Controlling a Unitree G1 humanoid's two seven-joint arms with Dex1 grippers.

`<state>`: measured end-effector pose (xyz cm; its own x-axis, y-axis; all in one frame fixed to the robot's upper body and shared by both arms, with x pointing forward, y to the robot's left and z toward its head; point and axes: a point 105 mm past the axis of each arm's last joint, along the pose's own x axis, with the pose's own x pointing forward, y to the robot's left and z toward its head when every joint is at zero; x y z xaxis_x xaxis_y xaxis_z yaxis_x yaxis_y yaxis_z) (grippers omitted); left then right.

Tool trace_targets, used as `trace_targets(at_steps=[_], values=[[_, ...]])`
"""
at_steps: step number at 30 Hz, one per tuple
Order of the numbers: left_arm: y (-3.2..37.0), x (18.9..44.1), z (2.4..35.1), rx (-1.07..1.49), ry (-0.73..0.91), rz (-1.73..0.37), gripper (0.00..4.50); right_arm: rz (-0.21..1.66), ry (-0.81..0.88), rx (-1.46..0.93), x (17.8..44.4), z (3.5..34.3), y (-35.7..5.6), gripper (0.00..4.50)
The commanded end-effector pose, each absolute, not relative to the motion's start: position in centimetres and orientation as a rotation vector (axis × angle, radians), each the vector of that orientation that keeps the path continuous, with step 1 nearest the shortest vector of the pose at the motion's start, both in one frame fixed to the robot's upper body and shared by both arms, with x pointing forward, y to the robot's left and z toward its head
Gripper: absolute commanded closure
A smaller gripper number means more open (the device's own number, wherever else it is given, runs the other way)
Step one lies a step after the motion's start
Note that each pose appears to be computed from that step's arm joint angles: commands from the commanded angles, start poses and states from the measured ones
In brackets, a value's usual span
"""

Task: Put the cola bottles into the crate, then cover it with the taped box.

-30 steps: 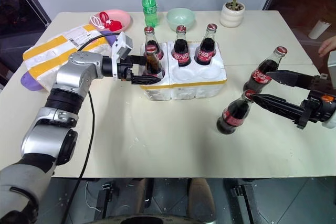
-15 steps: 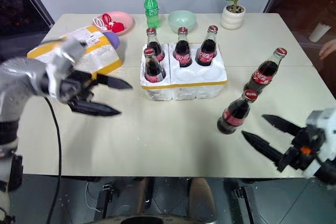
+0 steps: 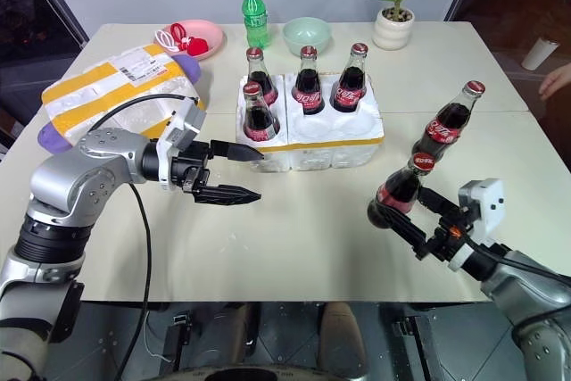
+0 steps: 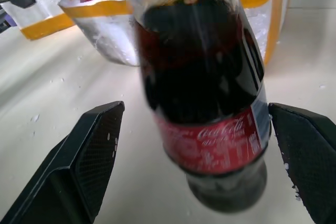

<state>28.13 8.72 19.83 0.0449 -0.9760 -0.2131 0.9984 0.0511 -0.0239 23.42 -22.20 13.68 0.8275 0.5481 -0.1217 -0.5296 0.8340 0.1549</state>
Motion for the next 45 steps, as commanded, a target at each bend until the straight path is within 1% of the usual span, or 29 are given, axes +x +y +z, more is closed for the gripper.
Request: trace_targets(at_steps=[1,3,6,8,10,11,13,15,16,19,21,26,28,31,34,36,37,38,41,42,45], values=[[8.8,28.2,21.2,0.158,0.135,-1.51,0.05,0.551,0.143,0.103,24.7,13.4,-22.3,0.0],[8.9,28.2,21.3,0.157,0.133,-1.505,0.0,0.583,0.12,0.107,24.8,13.8,-21.9,0.54],[9.0,28.2,21.3,0.15,0.132,-1.494,0.0,0.647,0.04,0.124,24.5,16.1,-21.2,1.65],[9.2,28.2,21.3,0.148,0.131,-1.483,0.0,0.685,-0.02,0.151,24.4,17.9,-20.9,1.65],[9.9,28.5,21.5,0.125,0.121,-1.434,0.0,0.82,-0.121,0.186,24.1,21.9,-19.1,1.65],[10.2,28.6,21.6,0.112,0.115,-1.41,0.0,0.874,-0.151,0.191,24.0,23.3,-18.4,1.65],[10.7,28.9,21.9,0.085,0.099,-1.362,0.0,0.921,-0.175,0.158,25.1,25.2,-17.1,1.65],[11.1,29.0,22.3,0.068,0.079,-1.323,0.0,0.921,-0.169,0.097,27.1,26.1,-16.1,1.65],[11.3,29.0,22.5,0.065,0.072,-1.309,0.0,0.914,-0.163,0.073,28.1,26.4,-15.7,1.65],[11.6,29.0,23.0,0.054,0.047,-1.272,0.0,0.869,-0.145,0.023,32.1,27.0,-14.5,1.65],[11.7,28.9,23.2,0.056,0.035,-1.253,0.0,0.867,-0.126,0.008,34.0,26.9,-13.8,1.65],[11.9,28.8,23.4,0.051,0.019,-1.226,0.0,0.924,-0.09,-0.018,36.2,25.7,-11.7,1.65],[11.9,28.7,23.3,0.059,0.022,-1.223,0.0,0.955,-0.044,-0.018,36.8,24.5,-10.9,1.65],[12.0,28.6,23.1,0.059,0.024,-1.218,0.0,0.993,0.016,-0.024,37.1,22.8,-10.0,1.65],[12.1,28.8,23.1,0.058,0.023,-1.215,0.0,0.994,0.07,-0.027,37.6,21.5,-9.5,1.65],[11.9,28.8,23.1,0.057,0.019,-1.22,0.0,0.98,0.092,-0.059,37.9,20.8,-9.5,0.6],[11.8,28.8,23.2,0.057,0.017,-1.224,0.0,0.97,0.086,-0.076,37.9,20.8,-9.5,0.15],[11.7,28.8,23.2,0.056,0.016,-1.229,0.0,0.96,0.072,-0.09,37.9,21.0,-9.6,0.03],[11.6,28.7,23.4,0.054,0.008,-1.24,0.0,0.942,0.016,-0.087,37.0,22.6,-10.6,0.03],[11.4,28.6,23.5,0.046,0.004,-1.248,0.0,0.936,-0.011,-0.067,36.3,23.4,-11.2,0.03],[10.9,27.7,23.8,0.033,0.011,-1.312,0.0,0.892,-0.108,-0.013,32.9,26.0,-14.7,0.03]])
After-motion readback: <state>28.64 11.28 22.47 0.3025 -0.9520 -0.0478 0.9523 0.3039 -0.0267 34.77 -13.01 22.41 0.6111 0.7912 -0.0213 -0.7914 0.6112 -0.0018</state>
